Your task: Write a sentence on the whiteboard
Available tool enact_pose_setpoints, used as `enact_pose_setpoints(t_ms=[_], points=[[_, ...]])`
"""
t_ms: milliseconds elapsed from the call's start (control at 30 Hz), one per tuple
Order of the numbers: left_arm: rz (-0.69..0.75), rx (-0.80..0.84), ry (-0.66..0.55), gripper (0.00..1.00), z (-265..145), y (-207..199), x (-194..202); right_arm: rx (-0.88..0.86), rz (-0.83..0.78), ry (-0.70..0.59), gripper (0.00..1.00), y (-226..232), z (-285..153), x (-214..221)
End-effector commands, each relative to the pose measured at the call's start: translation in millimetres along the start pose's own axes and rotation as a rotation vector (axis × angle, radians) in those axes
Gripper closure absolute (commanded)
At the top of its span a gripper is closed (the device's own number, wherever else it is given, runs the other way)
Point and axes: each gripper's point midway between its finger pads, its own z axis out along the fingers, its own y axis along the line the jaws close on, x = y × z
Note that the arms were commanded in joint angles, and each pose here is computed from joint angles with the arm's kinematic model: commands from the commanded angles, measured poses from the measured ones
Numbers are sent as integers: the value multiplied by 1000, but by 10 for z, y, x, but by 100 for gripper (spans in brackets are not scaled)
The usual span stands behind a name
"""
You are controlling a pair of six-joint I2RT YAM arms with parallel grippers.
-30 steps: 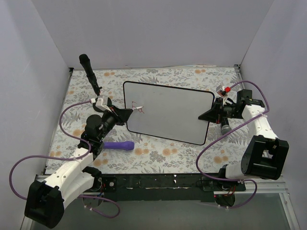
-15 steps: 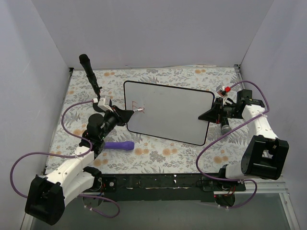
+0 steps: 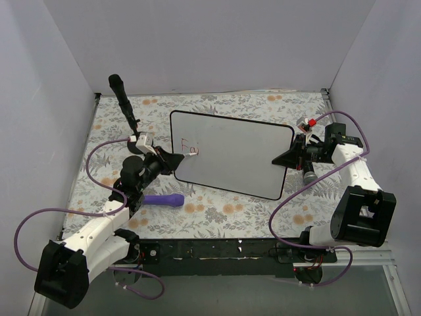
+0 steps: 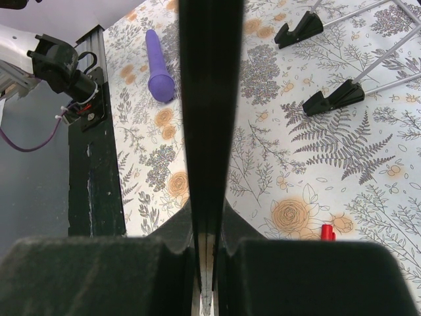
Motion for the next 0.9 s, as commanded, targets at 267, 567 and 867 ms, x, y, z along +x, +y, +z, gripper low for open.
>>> enact_pose_setpoints(t_ms=[267, 567, 867], points=[[1, 61, -6, 100, -24, -158, -80, 19, -90, 23, 99, -17, -12, -37], [-8, 99, -39, 100, -144, -319, -213, 18, -90, 22, 99, -17, -10, -31], [-23, 127, -37, 100, -228, -395, -211, 18, -93, 20, 99, -13, -10, -35]])
